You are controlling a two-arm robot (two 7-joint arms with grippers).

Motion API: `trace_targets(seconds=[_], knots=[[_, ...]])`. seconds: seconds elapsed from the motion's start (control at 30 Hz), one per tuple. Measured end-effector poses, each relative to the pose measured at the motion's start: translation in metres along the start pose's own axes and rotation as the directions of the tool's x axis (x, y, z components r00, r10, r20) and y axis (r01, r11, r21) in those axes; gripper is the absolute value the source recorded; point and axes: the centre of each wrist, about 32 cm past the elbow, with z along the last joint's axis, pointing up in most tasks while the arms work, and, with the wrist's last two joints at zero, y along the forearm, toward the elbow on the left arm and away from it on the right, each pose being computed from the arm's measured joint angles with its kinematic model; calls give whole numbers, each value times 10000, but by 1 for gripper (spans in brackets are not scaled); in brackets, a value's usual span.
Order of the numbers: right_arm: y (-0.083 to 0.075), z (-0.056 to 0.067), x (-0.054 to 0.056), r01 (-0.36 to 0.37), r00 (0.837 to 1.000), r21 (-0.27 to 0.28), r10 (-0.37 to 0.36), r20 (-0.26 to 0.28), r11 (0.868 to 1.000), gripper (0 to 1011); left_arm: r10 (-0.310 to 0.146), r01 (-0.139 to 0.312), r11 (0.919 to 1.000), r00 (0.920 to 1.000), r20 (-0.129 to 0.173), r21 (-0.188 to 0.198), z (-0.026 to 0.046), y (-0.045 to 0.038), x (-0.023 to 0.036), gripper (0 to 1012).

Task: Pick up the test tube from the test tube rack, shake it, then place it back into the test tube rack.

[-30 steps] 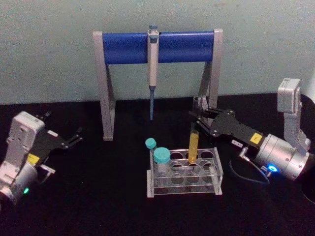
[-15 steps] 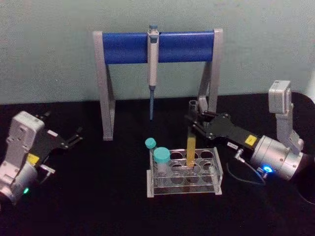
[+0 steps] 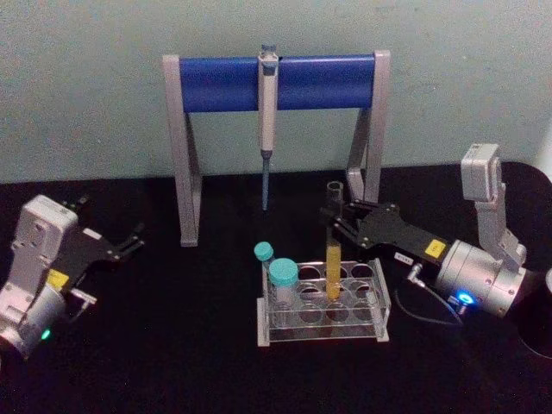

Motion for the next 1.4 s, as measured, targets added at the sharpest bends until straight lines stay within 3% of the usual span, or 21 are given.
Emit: trace_targets(seconds=[1.4], knots=[[41, -42, 6, -60, 10000, -567, 59, -21, 9984, 232, 0, 0, 10000, 10000, 0, 1, 0, 0, 0, 1001]])
